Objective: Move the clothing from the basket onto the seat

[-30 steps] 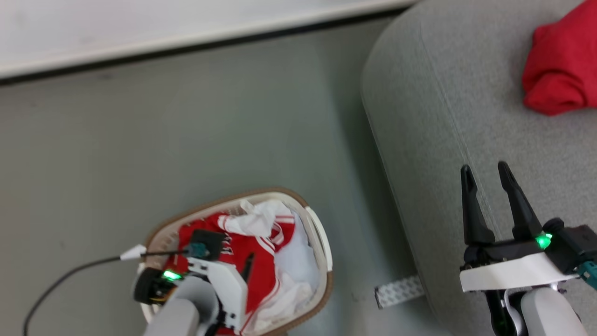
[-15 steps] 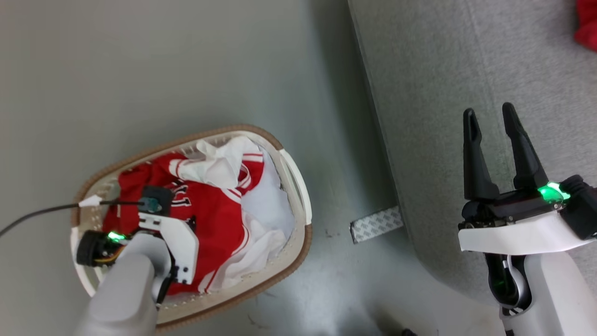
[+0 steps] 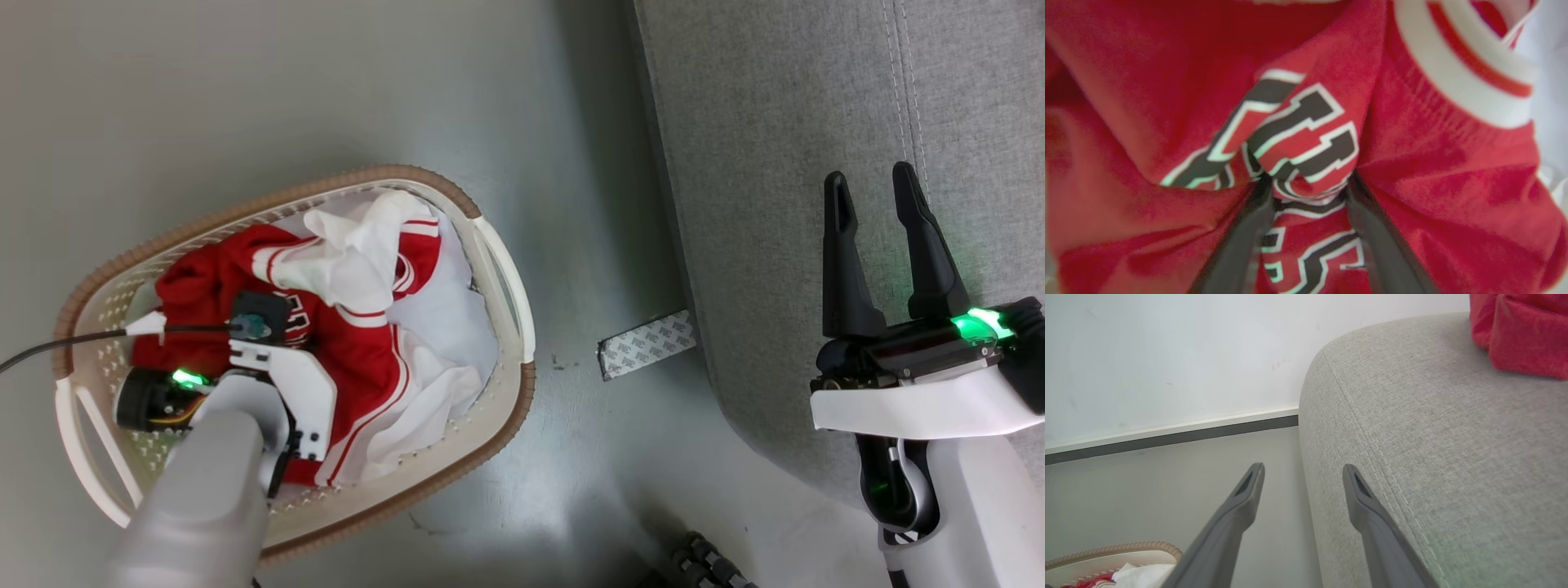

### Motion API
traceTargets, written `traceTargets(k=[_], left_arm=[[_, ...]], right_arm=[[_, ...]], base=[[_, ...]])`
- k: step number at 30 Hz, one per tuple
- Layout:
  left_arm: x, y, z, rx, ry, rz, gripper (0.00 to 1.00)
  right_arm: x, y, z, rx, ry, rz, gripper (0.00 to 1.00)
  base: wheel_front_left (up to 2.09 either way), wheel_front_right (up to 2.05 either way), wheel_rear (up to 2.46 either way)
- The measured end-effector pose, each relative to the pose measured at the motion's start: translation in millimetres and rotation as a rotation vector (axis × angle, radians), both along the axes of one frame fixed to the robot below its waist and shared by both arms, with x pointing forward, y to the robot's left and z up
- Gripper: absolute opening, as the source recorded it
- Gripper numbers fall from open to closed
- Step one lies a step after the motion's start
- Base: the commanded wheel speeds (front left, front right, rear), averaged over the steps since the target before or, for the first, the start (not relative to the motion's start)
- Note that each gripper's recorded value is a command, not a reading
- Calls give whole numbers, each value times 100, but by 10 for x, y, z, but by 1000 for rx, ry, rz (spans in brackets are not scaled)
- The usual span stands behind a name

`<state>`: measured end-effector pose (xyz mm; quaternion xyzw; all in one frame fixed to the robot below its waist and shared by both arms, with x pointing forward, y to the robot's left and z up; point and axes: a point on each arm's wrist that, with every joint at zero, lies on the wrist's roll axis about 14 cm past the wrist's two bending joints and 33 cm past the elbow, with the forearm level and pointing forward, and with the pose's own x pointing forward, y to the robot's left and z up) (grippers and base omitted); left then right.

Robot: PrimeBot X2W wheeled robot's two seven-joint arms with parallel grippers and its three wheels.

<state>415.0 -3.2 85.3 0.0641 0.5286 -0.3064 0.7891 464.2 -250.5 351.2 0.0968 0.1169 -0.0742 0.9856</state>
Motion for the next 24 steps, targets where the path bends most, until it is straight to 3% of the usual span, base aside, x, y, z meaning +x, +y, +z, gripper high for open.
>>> traceTargets(k=[8, 24], left_arm=[[-2, -171, 260, -81, -46, 3, 0], [95, 88, 1771, -245, -346, 221, 0]], right_arm=[[-61, -24, 61, 2, -3, -14, 100], [-511, 96, 681, -11, -95, -7, 100]], base=[[0, 0, 0], [0, 0, 0]])
